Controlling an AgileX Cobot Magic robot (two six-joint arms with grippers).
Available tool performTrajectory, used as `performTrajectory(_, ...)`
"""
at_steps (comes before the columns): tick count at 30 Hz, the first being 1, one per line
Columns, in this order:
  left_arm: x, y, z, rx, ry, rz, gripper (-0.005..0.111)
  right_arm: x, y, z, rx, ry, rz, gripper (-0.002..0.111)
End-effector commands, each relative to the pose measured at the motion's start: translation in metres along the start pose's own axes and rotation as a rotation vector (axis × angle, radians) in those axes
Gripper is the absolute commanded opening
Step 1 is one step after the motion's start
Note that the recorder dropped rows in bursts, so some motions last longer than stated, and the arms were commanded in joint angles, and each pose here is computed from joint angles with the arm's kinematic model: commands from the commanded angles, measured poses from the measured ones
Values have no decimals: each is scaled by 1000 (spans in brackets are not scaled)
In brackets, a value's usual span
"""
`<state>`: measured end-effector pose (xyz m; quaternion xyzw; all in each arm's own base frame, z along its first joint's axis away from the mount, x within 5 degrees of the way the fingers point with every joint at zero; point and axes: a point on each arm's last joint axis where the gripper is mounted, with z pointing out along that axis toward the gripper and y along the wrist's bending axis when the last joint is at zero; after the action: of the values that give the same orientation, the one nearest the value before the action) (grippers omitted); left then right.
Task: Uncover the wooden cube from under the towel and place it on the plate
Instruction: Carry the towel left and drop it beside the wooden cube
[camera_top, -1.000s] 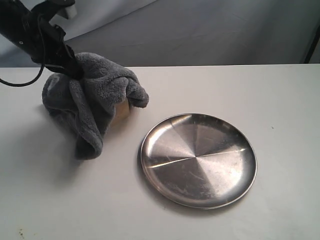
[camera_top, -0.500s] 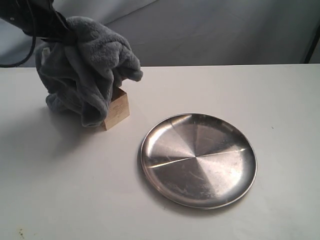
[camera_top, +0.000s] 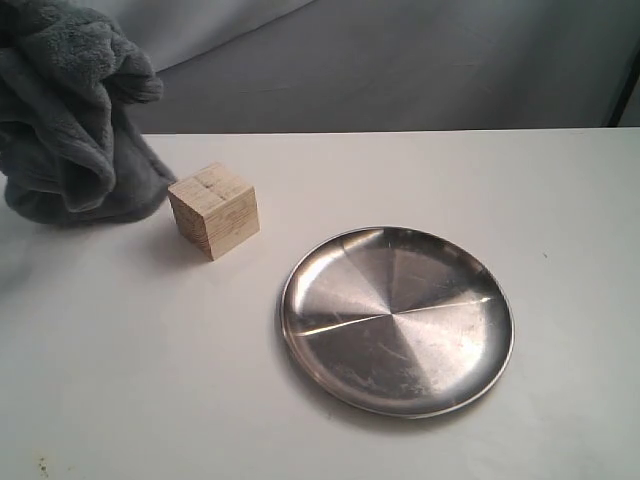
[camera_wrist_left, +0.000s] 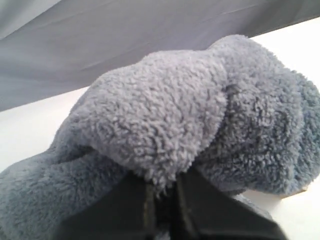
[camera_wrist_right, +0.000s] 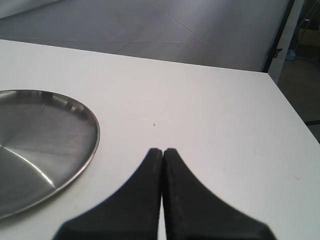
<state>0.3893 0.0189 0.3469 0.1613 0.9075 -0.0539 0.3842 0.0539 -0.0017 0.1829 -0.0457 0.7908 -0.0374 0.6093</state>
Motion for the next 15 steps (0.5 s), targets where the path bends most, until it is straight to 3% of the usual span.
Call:
performTrajectory(1,7,5,-10,29,47,-38,0,0,-1,0,10,-4,-5,0)
performTrajectory(8,23,-5,-13,141,227,-26,0,0,-1,0,10,-4,-5,0)
performTrajectory(12,35,-1,-16,95,371,-35,0,0,-1,0,10,-4,-5,0)
performTrajectory(15,38,2,-17,56,397,-49,0,0,-1,0,10,-4,-5,0)
